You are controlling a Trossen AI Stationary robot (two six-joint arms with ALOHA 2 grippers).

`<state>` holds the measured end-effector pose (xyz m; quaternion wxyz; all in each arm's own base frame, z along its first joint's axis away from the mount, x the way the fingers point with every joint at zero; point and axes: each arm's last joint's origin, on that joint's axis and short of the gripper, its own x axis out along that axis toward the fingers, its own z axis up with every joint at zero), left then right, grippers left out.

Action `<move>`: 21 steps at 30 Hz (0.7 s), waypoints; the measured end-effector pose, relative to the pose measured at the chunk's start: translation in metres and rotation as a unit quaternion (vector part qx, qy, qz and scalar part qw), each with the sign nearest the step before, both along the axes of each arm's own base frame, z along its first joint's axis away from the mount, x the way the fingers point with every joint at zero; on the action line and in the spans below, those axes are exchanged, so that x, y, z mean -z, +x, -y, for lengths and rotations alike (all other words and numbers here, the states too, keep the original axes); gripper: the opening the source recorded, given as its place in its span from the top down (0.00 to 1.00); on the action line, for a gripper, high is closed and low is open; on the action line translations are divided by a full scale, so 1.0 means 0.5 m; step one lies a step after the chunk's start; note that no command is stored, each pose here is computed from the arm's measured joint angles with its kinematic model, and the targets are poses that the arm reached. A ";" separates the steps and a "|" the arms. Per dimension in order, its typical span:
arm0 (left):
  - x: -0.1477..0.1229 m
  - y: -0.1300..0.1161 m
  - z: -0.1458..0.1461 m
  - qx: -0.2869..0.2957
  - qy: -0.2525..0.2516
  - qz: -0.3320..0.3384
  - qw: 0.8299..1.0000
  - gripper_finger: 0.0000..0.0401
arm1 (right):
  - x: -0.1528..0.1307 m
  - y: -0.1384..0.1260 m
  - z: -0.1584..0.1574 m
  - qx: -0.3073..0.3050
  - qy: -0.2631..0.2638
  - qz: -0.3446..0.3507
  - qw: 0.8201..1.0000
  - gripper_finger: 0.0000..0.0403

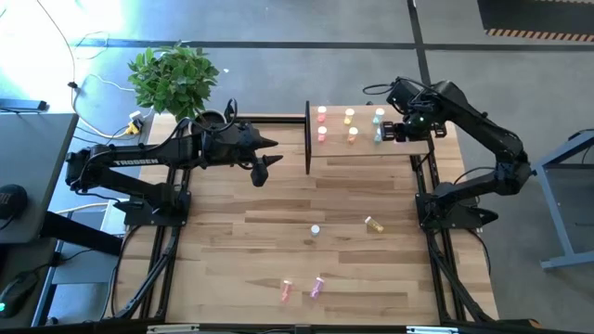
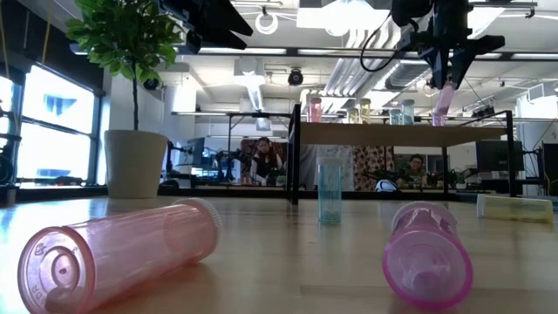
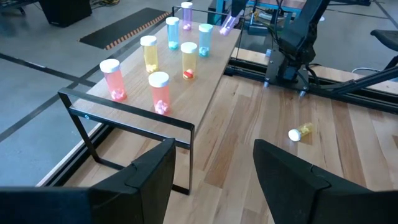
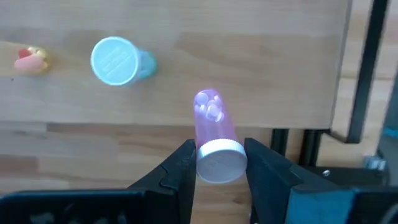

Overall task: Pick and place medicine bottles onto shelf by color
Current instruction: Put the top purple pill bottle on the shelf aligned with the other purple pill bottle

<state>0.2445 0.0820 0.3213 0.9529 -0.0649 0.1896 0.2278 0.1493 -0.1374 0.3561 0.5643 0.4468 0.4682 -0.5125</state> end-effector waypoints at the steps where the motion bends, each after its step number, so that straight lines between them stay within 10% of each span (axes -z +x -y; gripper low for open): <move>1: 0.000 0.000 0.000 0.000 0.000 0.000 1.000 0.48 | 0.000 0.000 0.000 0.000 -0.005 -0.004 1.000 0.72; 21: 0.000 0.001 0.002 0.013 -0.005 0.002 1.000 0.48 | 0.033 0.031 0.027 -0.027 0.045 -0.019 0.998 0.72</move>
